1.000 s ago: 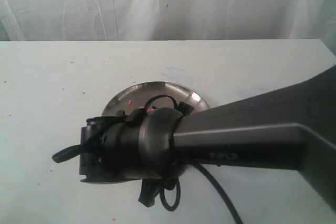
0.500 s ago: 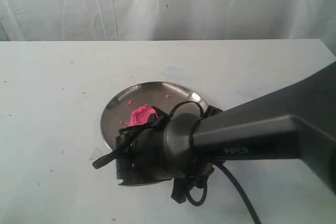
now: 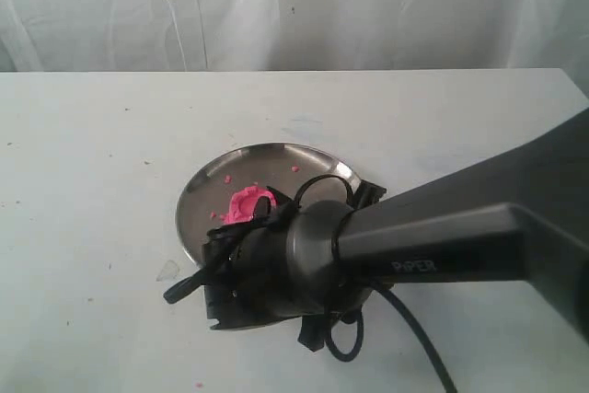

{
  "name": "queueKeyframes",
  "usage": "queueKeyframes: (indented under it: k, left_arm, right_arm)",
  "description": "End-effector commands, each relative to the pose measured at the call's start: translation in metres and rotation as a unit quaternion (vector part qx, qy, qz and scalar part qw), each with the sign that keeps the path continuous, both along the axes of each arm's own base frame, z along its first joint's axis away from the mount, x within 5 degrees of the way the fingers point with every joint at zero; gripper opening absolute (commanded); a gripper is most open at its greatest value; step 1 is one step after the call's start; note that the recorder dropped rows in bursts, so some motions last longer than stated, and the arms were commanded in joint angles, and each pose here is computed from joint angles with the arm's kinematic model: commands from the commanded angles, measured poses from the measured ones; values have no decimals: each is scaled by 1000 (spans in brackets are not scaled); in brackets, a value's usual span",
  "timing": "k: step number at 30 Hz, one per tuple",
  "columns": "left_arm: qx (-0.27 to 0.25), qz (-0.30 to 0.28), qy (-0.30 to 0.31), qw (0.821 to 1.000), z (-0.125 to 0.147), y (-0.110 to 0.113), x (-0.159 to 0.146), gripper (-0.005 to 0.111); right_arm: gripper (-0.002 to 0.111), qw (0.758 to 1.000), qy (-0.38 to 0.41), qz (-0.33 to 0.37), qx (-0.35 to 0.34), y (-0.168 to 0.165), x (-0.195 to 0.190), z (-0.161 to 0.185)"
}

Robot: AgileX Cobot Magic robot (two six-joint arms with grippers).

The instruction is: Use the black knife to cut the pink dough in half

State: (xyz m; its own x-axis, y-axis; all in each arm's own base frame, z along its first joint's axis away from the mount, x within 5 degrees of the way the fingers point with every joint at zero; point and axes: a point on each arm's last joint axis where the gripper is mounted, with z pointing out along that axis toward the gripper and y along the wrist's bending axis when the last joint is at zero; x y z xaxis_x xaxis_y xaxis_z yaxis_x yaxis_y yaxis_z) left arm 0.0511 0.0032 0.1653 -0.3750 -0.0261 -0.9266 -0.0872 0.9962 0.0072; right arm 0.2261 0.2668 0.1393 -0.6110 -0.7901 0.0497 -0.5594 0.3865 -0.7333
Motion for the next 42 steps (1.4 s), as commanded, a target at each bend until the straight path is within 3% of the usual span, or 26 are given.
queueKeyframes:
  k: [1, 13, 20, 23, 30, 37, 42]
  left_arm:
    - [-1, -2, -1, 1000, -1, 0, 0, 0]
    - [-1, -2, -1, 1000, -1, 0, 0, 0]
    - [-1, -2, -1, 1000, -1, 0, 0, 0]
    - [-1, -2, -1, 1000, -1, 0, 0, 0]
    - [-1, -2, -1, 1000, -1, 0, 0, 0]
    - [-1, -2, -1, 1000, -1, 0, 0, 0]
    - [-1, -2, -1, 1000, -1, 0, 0, 0]
  right_arm:
    - [56, 1000, -10, 14, 13, 1, 6, -6]
    - [56, 1000, -4, -21, -10, -14, 23, -24]
    - [56, 1000, 2, -17, 21, -17, 34, -27]
    - [47, 999, 4, -9, 31, -15, 34, -28]
    - [2, 1000, -15, -6, -2, -19, 37, -23]
    - [0, 999, -34, 8, -35, -22, 39, -12]
    - [0, 994, -74, 36, -66, -34, 50, 29]
